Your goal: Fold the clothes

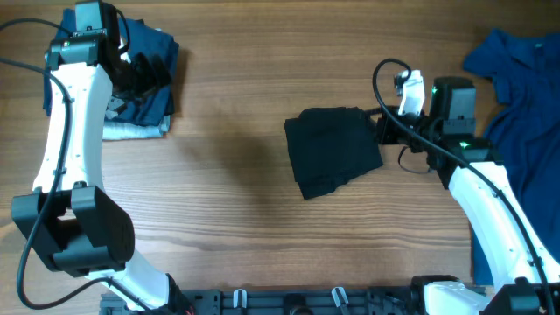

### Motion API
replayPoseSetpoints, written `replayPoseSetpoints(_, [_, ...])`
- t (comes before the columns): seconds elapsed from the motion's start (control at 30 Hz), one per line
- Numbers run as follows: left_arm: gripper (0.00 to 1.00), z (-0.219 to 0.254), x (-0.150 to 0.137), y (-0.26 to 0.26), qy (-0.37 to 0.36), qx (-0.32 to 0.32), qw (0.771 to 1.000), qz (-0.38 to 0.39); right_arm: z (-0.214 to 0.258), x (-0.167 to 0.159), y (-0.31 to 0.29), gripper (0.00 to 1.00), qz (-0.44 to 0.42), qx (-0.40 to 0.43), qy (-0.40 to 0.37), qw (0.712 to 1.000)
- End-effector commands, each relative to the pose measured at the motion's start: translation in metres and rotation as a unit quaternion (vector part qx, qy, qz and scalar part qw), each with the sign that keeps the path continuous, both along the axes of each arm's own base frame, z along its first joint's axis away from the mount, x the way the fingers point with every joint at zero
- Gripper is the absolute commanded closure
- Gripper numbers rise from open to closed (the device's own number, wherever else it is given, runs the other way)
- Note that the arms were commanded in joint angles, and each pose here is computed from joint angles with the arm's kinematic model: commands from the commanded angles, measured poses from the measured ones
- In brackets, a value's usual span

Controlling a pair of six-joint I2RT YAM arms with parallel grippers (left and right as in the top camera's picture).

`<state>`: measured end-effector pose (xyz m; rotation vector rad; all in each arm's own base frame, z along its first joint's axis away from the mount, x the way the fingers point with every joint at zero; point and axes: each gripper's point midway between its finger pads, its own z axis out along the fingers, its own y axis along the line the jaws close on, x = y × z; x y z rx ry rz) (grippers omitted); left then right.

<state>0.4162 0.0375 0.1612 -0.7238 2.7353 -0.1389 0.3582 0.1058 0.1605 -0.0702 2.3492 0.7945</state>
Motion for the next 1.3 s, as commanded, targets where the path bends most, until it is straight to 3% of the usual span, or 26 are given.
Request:
replayPoseSetpoints(0.0, [0.00, 0.012, 0.001, 0.004, -0.017, 0.005, 1.000, 0.003, -0.025, 0.012, 0.001, 0.96, 0.019, -0.013, 0.002, 1.000])
replayPoseSetpoints(0.1, [0.00, 0.012, 0.001, 0.004, -0.017, 0.005, 1.000, 0.003, -0.075, 0.026, 0.008, 0.96, 0.036, 0.001, 0.038, 0.999])
replayPoseSetpoints(0.2, [0.00, 0.012, 0.001, 0.004, -0.017, 0.005, 1.000, 0.003, -0.109, 0.026, 0.040, 0.96, 0.134, 0.056, 0.027, 0.989])
replayPoseSetpoints(0.3, [0.00, 0.012, 0.001, 0.004, -0.017, 0.005, 1.000, 0.003, -0.139, 0.034, 0.035, 0.96, 0.123, 0.043, 0.037, 0.991])
replayPoseSetpoints(0.57, [0.00, 0.012, 0.001, 0.004, -0.017, 0.005, 1.000, 0.003, -0.025, 0.031, 0.054, 0.96, 0.168, 0.047, -0.099, 0.980])
replayPoseSetpoints(0.7, [0.00, 0.012, 0.001, 0.004, -0.017, 0.005, 1.000, 0.003, -0.046, 0.005, 0.076, 0.96, 0.212, 0.019, -0.061, 0.975])
replayPoseSetpoints(0.8, [0.00, 0.012, 0.001, 0.004, -0.017, 0.005, 1.000, 0.003, -0.081, 0.005, 0.069, 0.96, 0.193, -0.070, -0.031, 0.978])
replayPoseSetpoints(0.9, [0.00, 0.012, 0.001, 0.004, -0.017, 0.005, 1.000, 0.003, -0.110, 0.019, 0.064, 0.96, 0.172, -0.108, -0.025, 0.979])
replayPoseSetpoints(1.07, [0.00, 0.012, 0.001, 0.004, -0.017, 0.005, 1.000, 0.003, -0.148, 0.051, 0.070, 0.95, 0.157, -0.098, -0.056, 0.981])
replayPoseSetpoints(1.2, [0.00, 0.012, 0.001, 0.004, -0.017, 0.005, 1.000, 0.003, -0.121, 0.050, 0.079, 0.94, 0.173, -0.072, -0.083, 0.979])
replayPoseSetpoints(1.27, [0.00, 0.012, 0.001, 0.004, -0.017, 0.005, 1.000, 0.003, -0.081, 0.031, 0.089, 0.86, 0.203, -0.035, -0.091, 0.974])
